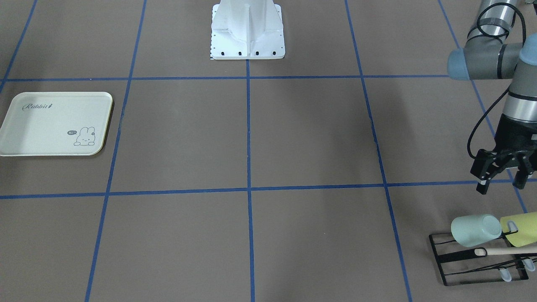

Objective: Left arm grabs green cup and hands to right arm on tray

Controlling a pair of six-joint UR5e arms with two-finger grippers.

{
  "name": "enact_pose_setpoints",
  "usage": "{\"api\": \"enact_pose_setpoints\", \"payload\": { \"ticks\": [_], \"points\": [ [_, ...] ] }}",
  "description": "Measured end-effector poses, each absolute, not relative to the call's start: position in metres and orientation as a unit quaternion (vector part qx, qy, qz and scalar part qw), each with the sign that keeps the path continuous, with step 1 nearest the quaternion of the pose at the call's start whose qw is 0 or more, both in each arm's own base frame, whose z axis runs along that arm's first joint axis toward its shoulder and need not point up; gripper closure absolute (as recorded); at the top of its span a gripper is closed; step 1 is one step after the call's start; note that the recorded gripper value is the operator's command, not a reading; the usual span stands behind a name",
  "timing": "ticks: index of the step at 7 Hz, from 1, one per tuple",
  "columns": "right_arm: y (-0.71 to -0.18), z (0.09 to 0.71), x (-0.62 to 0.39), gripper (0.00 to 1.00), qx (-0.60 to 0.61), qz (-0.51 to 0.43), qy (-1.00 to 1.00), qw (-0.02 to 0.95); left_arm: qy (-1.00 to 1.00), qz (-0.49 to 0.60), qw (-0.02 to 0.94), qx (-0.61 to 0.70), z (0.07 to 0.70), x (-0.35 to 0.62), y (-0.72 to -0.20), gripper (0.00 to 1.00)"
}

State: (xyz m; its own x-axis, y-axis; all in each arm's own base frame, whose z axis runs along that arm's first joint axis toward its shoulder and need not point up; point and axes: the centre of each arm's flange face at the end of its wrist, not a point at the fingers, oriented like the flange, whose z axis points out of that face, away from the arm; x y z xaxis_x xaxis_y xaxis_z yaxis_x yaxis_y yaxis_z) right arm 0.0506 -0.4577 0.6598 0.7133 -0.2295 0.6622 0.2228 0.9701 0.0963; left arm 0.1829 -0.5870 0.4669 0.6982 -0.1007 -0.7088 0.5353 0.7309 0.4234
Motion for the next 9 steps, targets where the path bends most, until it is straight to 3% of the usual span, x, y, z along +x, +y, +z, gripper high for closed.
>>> {"api": "enact_pose_setpoints", "payload": {
  "ticks": [9],
  "points": [
    [-0.458,0.659,0.051,0.0,0.005,-0.122,-0.358,0.926,0.323,-0.2,0.848,0.371,0.507,0.239,-0.611,0.0]
  ]
}}
